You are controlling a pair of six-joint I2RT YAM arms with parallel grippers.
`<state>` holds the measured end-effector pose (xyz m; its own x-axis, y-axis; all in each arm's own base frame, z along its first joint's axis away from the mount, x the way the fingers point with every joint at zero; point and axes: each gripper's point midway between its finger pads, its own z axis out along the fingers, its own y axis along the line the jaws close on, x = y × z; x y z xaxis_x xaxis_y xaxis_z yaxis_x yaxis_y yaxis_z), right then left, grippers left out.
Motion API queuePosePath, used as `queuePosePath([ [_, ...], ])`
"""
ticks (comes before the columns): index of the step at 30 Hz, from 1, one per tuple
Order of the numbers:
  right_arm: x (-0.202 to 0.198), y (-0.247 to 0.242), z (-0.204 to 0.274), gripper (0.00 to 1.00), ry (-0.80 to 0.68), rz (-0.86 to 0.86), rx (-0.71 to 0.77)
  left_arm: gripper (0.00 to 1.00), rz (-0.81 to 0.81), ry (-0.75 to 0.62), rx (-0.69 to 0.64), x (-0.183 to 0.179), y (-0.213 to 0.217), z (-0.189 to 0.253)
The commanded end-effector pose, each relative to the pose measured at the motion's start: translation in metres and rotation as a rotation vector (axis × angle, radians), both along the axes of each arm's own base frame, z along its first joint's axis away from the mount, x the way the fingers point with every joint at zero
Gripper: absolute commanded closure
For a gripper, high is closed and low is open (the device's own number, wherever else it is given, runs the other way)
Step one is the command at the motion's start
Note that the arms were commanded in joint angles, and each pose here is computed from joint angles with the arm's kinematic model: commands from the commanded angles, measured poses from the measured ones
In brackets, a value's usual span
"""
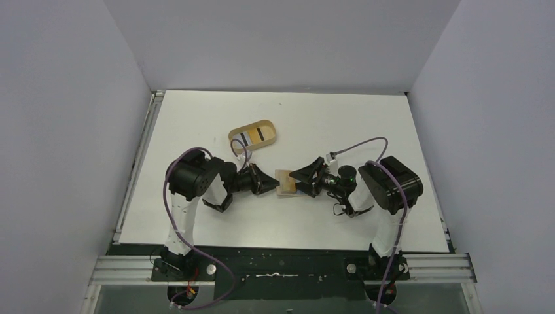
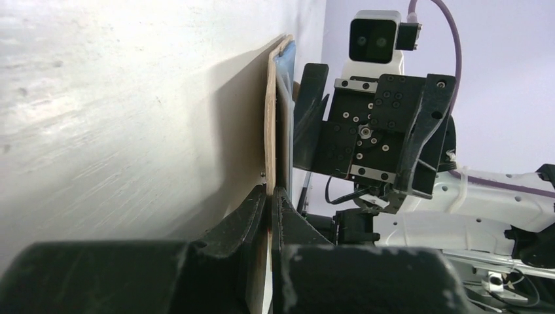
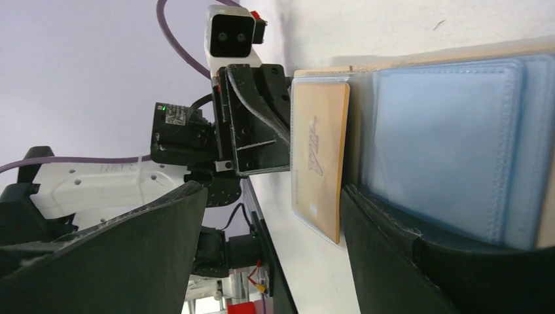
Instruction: Take the credit cards out of the card holder
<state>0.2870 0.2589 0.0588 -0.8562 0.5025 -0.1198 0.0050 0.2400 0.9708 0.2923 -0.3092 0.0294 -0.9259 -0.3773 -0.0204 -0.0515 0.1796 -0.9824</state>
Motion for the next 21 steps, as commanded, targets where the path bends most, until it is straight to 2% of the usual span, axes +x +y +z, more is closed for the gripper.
queuePosePath([
  [1, 0.002, 0.012, 0.046, 0.25, -0.164, 0.059, 0.095, 1.0, -0.021, 0.021, 0.039, -0.008, 0.002, -0.007],
  [11, -0.014, 0.032, 0.041, 0.27, -0.213, 0.23, -0.081, 1.0, -0.03, 0.056, 0.15, -0.009, 0.004, -0.02],
  [16, -0.022, 0.04, 0.011, 0.27, -0.171, 0.293, -0.267, 1.0, -0.031, 0.049, 0.155, -0.008, 0.004, -0.016],
  [21, -0.028, 0.041, -0.017, 0.27, -0.108, 0.324, -0.371, 1.0, -0.037, 0.042, 0.155, -0.008, 0.002, -0.012],
])
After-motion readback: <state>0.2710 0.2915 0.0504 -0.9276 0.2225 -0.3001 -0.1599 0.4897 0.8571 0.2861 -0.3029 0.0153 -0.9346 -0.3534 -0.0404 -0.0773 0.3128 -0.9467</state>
